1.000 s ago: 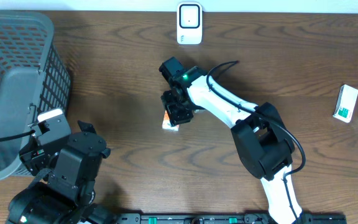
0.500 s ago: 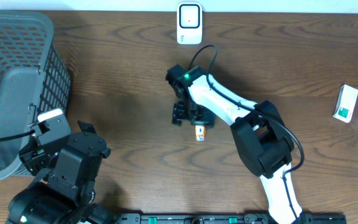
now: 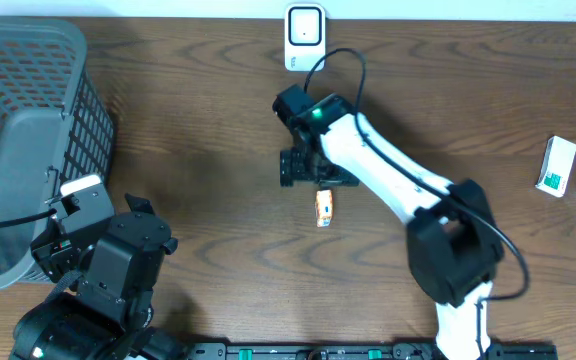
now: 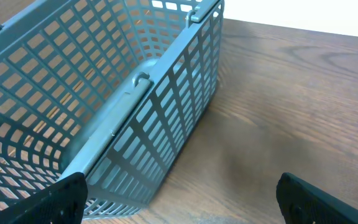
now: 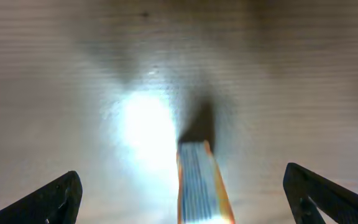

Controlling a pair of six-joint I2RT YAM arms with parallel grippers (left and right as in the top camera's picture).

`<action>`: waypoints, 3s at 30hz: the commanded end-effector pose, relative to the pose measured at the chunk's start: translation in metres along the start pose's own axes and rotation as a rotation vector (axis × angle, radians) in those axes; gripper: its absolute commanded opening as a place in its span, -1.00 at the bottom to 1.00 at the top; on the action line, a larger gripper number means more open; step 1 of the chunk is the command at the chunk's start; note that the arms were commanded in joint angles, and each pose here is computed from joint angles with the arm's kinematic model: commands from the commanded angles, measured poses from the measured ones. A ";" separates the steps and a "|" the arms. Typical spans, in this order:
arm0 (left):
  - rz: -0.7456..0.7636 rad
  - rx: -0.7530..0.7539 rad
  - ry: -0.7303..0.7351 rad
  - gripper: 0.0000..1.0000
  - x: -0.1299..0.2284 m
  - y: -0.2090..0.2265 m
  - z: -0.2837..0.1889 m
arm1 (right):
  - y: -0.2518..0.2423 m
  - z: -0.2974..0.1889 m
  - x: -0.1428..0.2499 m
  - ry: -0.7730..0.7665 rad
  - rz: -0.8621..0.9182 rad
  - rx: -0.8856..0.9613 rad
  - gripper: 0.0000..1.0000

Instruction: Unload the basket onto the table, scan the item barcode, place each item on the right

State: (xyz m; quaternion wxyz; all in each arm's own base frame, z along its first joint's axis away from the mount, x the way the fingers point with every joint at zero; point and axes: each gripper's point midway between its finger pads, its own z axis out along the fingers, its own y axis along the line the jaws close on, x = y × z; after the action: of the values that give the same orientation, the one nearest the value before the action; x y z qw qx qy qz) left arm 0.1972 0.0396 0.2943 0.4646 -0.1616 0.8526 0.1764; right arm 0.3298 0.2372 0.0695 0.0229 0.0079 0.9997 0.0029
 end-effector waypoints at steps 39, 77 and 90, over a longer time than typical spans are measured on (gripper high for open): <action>0.000 -0.013 -0.008 0.94 -0.002 0.003 -0.001 | -0.026 0.061 0.051 0.116 -0.152 0.071 0.50; -0.001 -0.013 -0.008 0.94 -0.002 0.003 -0.001 | -0.017 0.034 0.056 0.228 -0.103 -0.036 -0.66; -0.001 -0.013 -0.008 0.94 -0.002 0.003 -0.001 | 0.023 -0.026 0.048 0.356 -0.005 -0.356 -0.62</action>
State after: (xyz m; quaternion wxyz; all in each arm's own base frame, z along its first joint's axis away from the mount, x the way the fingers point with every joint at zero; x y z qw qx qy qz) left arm 0.1972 0.0396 0.2943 0.4646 -0.1616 0.8526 0.1764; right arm 0.2813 0.2416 0.0773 -0.1226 -0.0168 0.9868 0.1049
